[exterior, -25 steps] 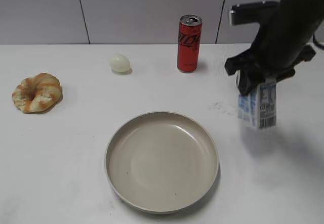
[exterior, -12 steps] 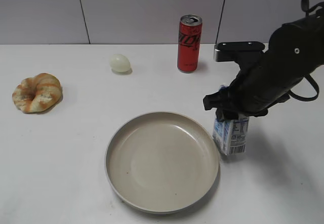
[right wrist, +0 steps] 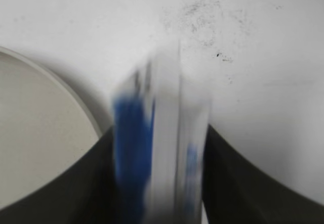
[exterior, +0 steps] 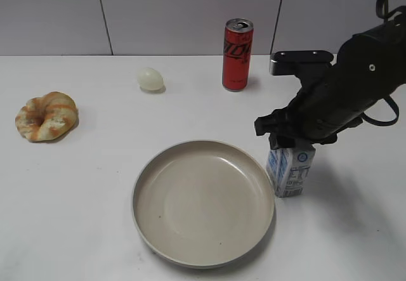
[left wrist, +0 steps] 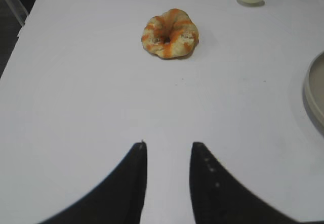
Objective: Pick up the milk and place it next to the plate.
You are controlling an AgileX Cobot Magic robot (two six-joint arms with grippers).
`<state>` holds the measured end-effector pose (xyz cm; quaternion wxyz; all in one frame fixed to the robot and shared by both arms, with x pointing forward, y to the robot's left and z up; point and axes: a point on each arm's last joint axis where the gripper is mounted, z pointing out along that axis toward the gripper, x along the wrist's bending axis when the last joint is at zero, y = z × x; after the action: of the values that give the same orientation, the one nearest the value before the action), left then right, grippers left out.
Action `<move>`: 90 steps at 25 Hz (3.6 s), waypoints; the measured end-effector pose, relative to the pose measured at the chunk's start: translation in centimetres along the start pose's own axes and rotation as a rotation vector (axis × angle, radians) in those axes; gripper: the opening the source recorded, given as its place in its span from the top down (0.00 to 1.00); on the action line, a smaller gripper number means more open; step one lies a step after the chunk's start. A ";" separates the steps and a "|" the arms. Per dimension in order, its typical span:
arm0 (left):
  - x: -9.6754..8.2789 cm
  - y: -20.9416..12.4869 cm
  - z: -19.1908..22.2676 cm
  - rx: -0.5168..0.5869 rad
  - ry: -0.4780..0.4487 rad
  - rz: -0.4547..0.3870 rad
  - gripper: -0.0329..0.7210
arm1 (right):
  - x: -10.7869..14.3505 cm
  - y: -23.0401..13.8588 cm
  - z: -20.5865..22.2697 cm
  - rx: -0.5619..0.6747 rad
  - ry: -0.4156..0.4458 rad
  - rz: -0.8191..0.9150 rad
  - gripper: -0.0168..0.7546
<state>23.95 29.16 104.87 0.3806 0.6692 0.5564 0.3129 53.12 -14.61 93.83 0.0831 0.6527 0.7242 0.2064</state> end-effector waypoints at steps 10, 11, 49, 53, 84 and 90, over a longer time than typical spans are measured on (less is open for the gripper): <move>0.0 0.0 0.0 0.000 0.000 0.000 0.65 | 0.3 0.7 -1.1 0.039 -0.016 -0.029 0.16; 0.0 0.0 0.0 0.000 0.000 0.000 0.65 | 0.4 1.1 -1.8 0.041 -0.018 -0.042 0.15; 0.0 0.0 0.0 0.000 0.000 0.000 0.65 | -8.6 -21.2 -22.0 -0.445 0.100 -0.359 0.21; 0.0 0.0 0.0 0.000 0.000 0.000 0.65 | -8.5 -21.0 -21.5 -0.479 0.099 -0.384 0.21; 0.0 0.0 0.0 0.000 0.000 0.000 0.65 | -9.5 -22.8 -23.0 -0.714 -0.168 -0.065 0.21; 0.0 0.0 0.0 0.000 0.000 0.000 0.65 | -9.5 -22.8 -23.0 -0.713 -0.168 -0.064 0.21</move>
<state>23.95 29.16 104.87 0.3806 0.6692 0.5564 0.3129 24.69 -29.72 103.82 0.3708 0.5742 0.6177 0.3889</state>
